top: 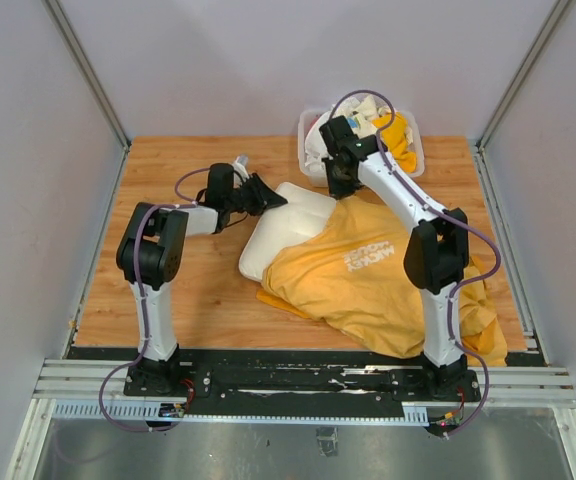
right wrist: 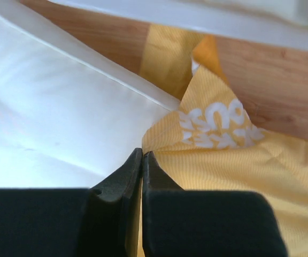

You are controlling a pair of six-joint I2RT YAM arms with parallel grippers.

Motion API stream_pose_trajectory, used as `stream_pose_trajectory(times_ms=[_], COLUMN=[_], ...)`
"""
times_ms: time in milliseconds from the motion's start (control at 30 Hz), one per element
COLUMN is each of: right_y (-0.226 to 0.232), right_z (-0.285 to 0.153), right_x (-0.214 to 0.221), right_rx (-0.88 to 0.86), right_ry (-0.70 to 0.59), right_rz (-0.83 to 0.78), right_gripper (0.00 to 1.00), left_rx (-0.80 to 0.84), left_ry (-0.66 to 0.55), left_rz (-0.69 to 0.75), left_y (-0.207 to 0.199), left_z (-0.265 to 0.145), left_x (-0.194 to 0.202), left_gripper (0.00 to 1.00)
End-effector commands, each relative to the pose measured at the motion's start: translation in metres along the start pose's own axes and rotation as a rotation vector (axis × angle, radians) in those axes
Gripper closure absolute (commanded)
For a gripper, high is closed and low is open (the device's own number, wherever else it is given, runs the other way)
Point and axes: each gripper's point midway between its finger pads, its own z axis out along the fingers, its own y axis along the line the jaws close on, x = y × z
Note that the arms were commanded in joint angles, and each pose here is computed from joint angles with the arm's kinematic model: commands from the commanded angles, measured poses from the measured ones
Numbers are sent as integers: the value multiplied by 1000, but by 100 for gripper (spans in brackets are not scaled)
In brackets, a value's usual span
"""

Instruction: Put the pillow into the pillowcase

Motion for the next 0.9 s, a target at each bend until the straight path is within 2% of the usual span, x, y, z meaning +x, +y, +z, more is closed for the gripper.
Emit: stream_pose_trajectory(times_ms=[0, 367, 733, 867], right_y=[49, 106, 137, 151], right_z=[-56, -85, -134, -154], right_x=[-38, -56, -91, -92], right_rx=[-152, -345, -504, -598], right_ry=[-156, -222, -376, -405], right_rz=[-60, -144, -198, -231], right_gripper=[99, 99, 99, 99], left_rx=[114, 215, 373, 338], left_ry=[4, -7, -24, -26], left_rz=[41, 44, 118, 173], left_y=[-51, -95, -185, -186], left_z=[-16, -32, -65, -67], left_x=[-4, -4, -4, 0], left_gripper=[100, 100, 100, 100])
